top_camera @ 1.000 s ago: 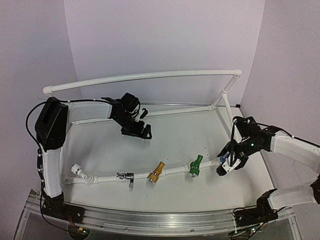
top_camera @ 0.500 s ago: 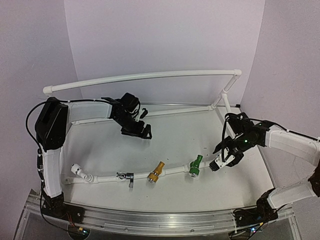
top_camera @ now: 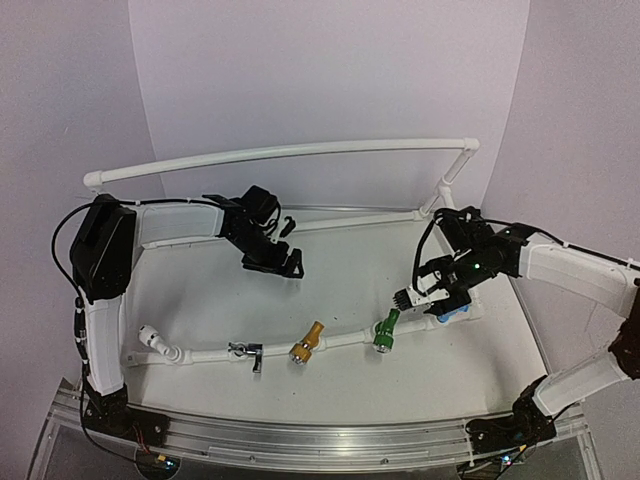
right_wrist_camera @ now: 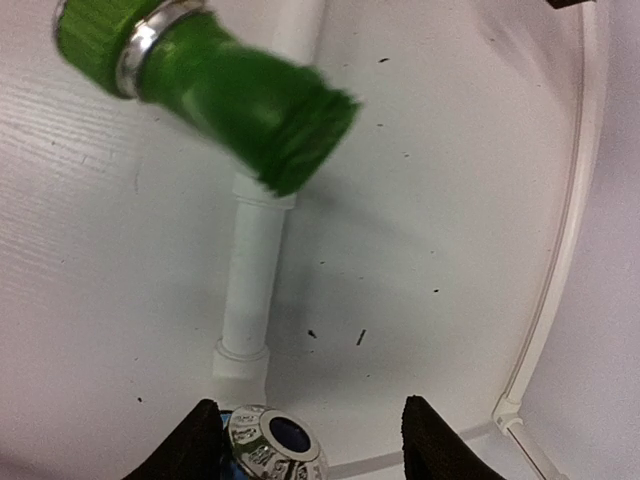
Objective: Install the water faucets
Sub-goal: Screw the water faucet onto the adaptor.
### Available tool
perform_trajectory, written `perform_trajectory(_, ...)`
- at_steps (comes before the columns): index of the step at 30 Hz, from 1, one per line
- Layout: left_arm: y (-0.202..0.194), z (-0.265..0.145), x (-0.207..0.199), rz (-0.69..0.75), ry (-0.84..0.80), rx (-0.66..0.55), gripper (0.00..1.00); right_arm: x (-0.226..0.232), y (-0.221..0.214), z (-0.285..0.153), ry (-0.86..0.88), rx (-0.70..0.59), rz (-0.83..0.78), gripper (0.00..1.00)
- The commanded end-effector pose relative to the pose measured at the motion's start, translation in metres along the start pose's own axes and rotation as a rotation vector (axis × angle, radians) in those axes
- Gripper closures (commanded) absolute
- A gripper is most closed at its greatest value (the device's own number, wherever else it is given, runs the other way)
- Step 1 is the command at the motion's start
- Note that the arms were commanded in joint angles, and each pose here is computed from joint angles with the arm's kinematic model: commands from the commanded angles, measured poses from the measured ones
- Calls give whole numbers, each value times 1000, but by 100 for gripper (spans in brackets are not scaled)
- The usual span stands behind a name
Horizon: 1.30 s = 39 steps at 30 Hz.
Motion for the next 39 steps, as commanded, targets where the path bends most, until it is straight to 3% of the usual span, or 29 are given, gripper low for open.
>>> perform_trajectory(1, 17, -18, -3, 19, -12, -77, 2, -23, 8, -7, -77, -6, 159, 46)
perform_trajectory(10, 17, -22, -2, 20, -10, -77, 2, -18, 4, -10, -69, 37, 274, 51)
perform_trajectory(13, 17, -22, -2, 20, -10, -76, 2, -17, 6, -18, -68, 12, 284, 46)
perform_trajectory(19, 16, -21, -1, 15, -13, -71, 2, -6, 8, -22, 42, 14, 244, 22)
perform_trajectory(21, 16, -21, -1, 15, -13, -73, 2, 1, 7, -19, 63, 36, 223, 19)
perform_trajectory(24, 16, -21, -1, 12, -12, -74, 2, 3, 8, -9, 47, 75, 223, 19)
perform_trajectory(34, 14, -24, -1, 12, -4, -70, 2, -45, 11, 16, -88, 217, 486, 31)
perform_trajectory(39, 12, -25, -1, 11, 1, -69, 2, -51, 4, 16, -133, 273, 516, 33)
Point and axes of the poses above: each gripper's point midway between its finger pads, its own z axis out along the fingers, its own x axis along the line the jaws close on, y = z × x, the point moved 10 cm from there along -z, back along the fingers, and after that the axes turned 9 degrees about z, right-handed, at the moved point
